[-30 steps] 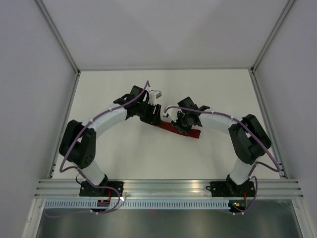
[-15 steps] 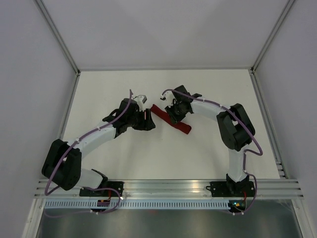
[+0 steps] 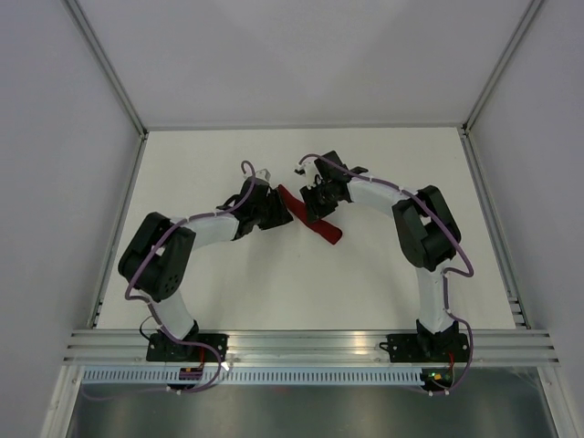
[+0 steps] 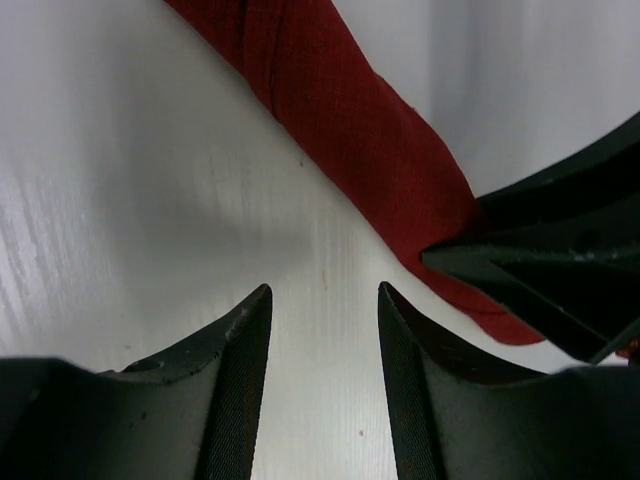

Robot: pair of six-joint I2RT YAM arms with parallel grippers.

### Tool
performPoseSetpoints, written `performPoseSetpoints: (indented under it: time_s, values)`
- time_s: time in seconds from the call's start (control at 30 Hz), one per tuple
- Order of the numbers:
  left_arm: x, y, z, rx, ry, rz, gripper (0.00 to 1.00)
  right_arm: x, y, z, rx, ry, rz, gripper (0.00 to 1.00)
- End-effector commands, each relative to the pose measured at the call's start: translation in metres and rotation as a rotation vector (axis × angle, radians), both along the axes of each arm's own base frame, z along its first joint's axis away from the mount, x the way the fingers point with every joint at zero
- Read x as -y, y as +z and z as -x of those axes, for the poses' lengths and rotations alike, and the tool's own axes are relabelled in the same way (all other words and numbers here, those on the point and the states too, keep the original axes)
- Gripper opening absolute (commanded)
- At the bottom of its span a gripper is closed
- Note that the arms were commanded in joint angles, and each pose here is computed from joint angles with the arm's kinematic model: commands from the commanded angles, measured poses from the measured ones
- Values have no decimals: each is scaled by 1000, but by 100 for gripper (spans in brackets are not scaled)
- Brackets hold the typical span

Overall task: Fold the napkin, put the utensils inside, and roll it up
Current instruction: Roll the napkin with the utensil

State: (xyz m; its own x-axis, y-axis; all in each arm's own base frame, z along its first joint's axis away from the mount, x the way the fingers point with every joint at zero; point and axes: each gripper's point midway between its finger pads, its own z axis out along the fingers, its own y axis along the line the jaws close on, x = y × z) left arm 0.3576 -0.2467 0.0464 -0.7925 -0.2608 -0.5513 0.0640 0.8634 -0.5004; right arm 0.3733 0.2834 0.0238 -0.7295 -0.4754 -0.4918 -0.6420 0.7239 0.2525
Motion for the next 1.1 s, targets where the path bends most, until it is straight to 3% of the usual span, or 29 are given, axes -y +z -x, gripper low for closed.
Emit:
performPoseSetpoints:
  time_s: [0.0, 0.53, 0.7, 1.07]
  values:
    - [16, 21, -37, 58, 105, 95, 51, 15, -51, 29, -194, -82, 73, 26]
    - [29, -3, -71, -1, 89, 66, 49, -5, -42, 29, -268, -121, -46, 27]
    - [31, -14, -76, -32, 39, 21, 47, -10, -40, 31, -281, -114, -70, 32]
    - [33, -22, -81, -69, -78, -61, 45, -19, -39, 33, -326, -101, -116, 32]
